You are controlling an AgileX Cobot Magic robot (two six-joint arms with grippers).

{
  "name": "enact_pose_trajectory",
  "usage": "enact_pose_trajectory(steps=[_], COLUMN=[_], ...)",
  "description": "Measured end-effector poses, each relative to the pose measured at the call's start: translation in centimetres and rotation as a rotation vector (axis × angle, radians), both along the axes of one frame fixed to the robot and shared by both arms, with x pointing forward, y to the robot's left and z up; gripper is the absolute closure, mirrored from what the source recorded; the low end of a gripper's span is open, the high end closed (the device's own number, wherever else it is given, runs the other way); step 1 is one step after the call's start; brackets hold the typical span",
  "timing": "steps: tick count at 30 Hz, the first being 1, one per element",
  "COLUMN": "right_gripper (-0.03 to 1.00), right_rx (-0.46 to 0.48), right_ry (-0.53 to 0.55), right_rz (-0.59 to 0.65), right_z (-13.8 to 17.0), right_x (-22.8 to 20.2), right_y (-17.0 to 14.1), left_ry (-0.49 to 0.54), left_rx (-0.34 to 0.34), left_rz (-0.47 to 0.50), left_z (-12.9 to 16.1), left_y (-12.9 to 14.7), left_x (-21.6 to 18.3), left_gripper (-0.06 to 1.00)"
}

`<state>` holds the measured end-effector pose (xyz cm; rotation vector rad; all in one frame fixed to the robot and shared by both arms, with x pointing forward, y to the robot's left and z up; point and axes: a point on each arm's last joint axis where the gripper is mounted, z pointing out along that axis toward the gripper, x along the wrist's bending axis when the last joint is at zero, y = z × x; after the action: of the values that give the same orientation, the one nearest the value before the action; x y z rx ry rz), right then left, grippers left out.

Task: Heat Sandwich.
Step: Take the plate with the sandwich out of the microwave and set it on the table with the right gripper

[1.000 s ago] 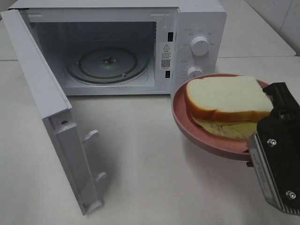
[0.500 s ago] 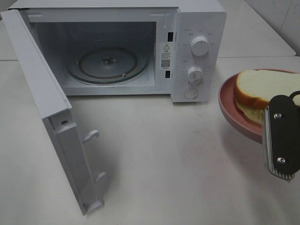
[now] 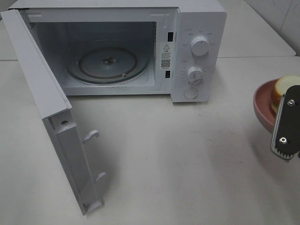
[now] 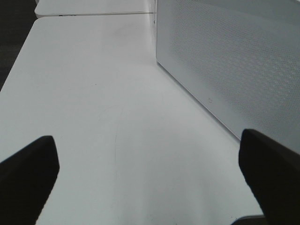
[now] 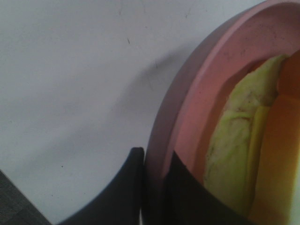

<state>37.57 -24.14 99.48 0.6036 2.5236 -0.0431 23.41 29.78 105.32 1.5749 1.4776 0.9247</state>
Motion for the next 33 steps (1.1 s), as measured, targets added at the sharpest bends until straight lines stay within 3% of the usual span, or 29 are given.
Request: enact_pose_trajectory(steps=[7,16,23,33], right_gripper=[0.88,0.88,0.88,0.88], right_rx=[0.01,-0.045,-0.028,0.026], right_ry=[-0.045,-0.048,-0.048,-0.126], right_rz=[-0.124,-0.237,-0.315,-0.524], right_z=[0.1,-1.4,-2.8,-4.0], right_x=[0.2,1.6,2.6,5.2], right_y=[-0.4,-0.1,0.6,2.0], left_ry=[0.0,0.0,0.0,0.0], left_rx=[0.0,0.0,0.0,0.0], left_rz=[0.0,0.0,0.0,0.0], left_z=[0.0,0.0,0.0,0.0], left_y=[0.0,0.0,0.0,0.0], left_x=[0.0,0.0,0.0,0.0], left_gripper=[-0.04,-0.04,-0.04,-0.04])
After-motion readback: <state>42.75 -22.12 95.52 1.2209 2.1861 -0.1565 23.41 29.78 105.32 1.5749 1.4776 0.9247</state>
